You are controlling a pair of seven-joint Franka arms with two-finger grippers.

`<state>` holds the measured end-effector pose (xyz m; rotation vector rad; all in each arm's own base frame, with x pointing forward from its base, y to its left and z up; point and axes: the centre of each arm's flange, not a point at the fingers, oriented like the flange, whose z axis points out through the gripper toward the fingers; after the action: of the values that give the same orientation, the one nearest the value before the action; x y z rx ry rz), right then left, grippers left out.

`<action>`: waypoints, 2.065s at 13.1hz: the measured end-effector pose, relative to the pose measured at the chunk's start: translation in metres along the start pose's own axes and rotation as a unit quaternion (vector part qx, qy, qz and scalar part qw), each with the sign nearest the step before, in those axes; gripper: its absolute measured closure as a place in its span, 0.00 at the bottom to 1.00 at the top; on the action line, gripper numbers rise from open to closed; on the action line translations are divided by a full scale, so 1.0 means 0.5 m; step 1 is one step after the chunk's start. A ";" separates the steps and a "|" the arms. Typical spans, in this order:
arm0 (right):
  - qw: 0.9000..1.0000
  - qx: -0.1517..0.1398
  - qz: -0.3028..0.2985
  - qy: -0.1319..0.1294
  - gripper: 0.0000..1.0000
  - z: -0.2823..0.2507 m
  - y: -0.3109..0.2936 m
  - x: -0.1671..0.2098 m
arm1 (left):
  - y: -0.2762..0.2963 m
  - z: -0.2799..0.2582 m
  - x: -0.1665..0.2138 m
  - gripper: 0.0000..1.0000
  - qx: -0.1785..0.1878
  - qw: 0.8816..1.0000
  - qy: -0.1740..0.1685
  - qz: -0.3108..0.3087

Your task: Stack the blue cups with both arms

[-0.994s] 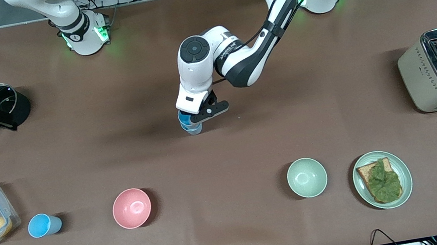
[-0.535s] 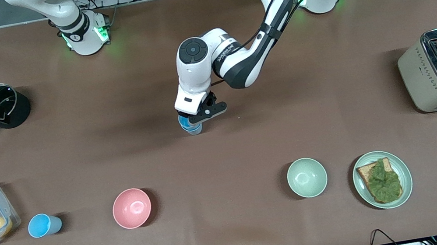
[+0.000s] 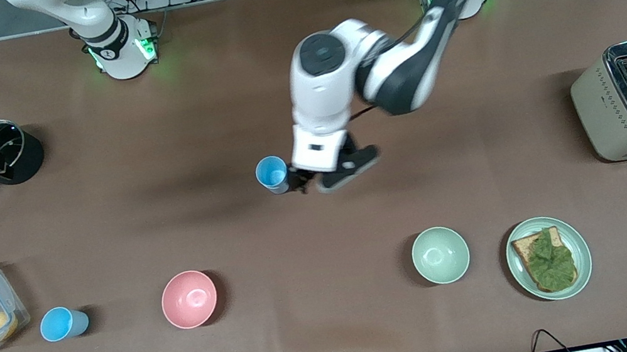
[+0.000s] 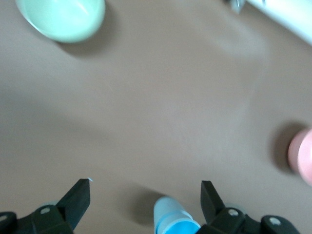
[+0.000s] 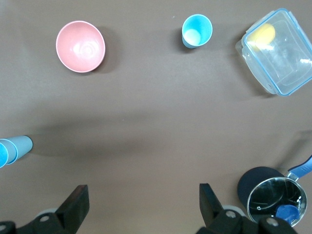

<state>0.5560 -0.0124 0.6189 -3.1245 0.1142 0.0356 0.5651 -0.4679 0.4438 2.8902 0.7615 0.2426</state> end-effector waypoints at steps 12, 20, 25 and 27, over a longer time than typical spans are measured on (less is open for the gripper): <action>1.000 0.000 -0.002 0.001 0.00 -0.003 -0.005 -0.001 | -0.385 -0.284 0.359 0.00 0.072 0.978 0.009 0.198; 1.000 0.000 -0.003 0.000 0.00 -0.003 -0.006 -0.001 | -0.520 -0.388 0.444 0.00 0.042 0.966 -0.006 0.256; 1.000 0.000 -0.003 -0.001 0.00 -0.002 -0.006 -0.002 | -0.556 -0.434 0.412 0.00 0.062 0.963 -0.032 0.262; 1.000 0.000 -0.003 -0.002 0.00 -0.002 -0.006 -0.002 | -0.568 -0.445 0.401 0.00 0.069 0.962 -0.043 0.262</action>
<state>0.5553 -0.0093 0.6201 -3.1247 0.1053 0.0403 0.5597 -0.1021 0.6346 3.1556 -0.0183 0.1189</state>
